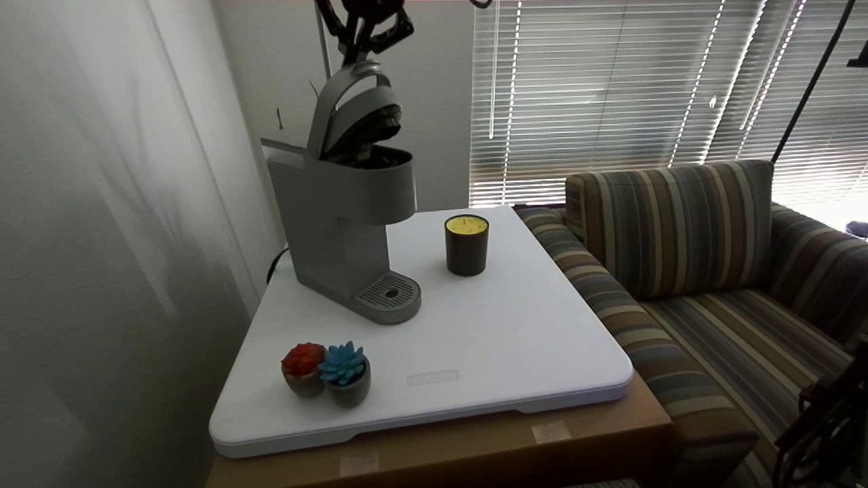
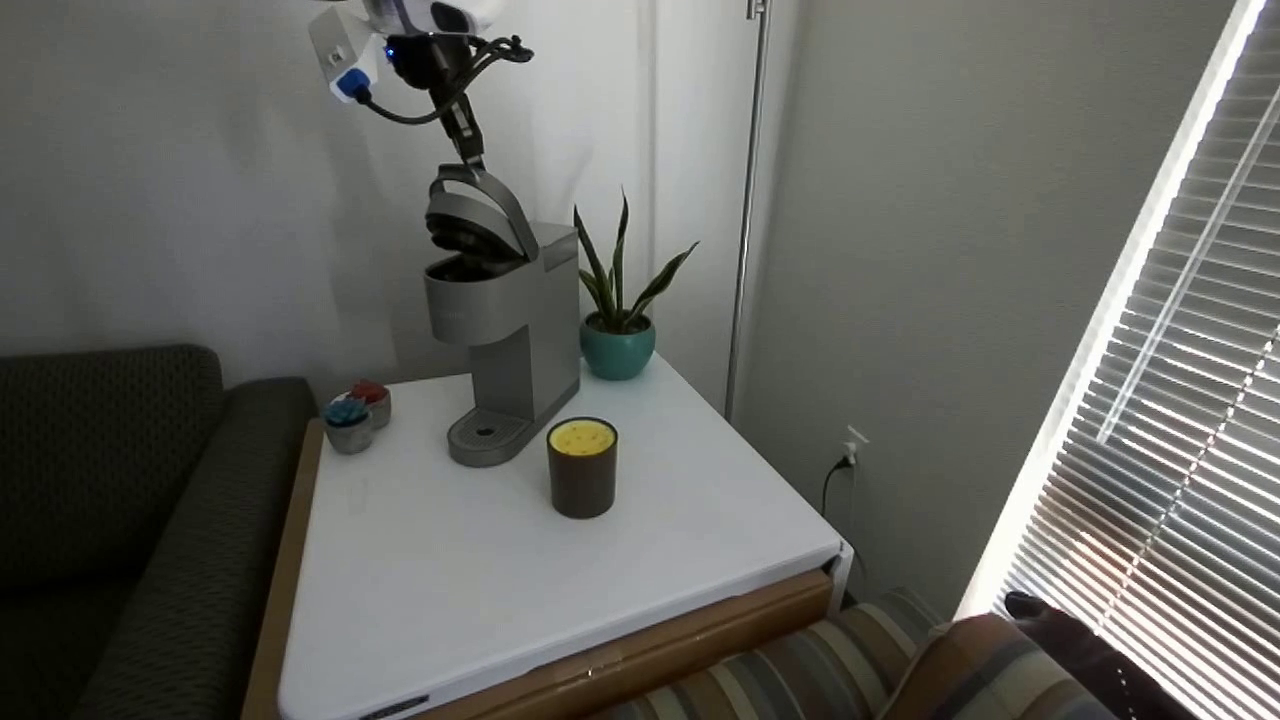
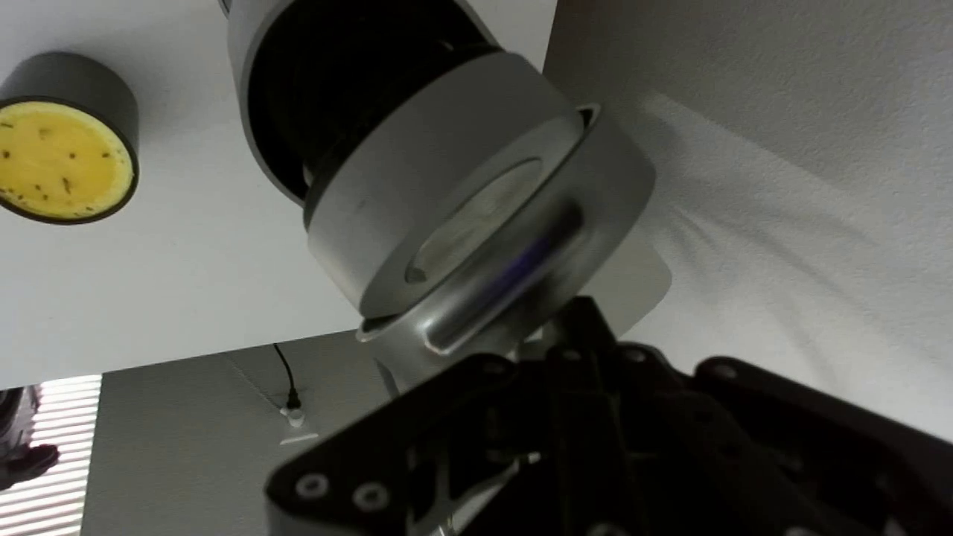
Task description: Open the grey coffee maker then close it
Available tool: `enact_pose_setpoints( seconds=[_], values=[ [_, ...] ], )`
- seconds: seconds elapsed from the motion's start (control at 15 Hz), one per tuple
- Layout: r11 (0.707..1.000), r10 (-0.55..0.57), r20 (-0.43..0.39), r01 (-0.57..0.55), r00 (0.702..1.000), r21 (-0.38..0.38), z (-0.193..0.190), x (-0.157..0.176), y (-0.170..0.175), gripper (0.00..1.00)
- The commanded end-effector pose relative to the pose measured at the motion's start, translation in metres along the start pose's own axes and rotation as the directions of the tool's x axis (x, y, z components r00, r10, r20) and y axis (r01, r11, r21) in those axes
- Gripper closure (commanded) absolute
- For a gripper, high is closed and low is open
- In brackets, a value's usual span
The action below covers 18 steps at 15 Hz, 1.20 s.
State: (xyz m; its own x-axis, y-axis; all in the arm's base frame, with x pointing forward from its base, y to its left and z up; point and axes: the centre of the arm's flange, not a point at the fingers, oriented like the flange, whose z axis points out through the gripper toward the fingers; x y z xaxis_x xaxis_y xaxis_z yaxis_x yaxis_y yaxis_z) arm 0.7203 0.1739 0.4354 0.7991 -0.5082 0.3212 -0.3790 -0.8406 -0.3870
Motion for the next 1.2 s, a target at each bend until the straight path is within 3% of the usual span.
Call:
enact_pose_setpoints(
  seconds=[0.0, 1.13],
  values=[
    [1.000, -0.016, 0.041, 0.017, 0.999, -0.026, -0.003, -0.003, 0.007, 1.00],
    [0.993, 0.037, 0.183, -0.016, 0.982, -0.117, 0.041, -0.056, 0.045, 1.00]
  ],
)
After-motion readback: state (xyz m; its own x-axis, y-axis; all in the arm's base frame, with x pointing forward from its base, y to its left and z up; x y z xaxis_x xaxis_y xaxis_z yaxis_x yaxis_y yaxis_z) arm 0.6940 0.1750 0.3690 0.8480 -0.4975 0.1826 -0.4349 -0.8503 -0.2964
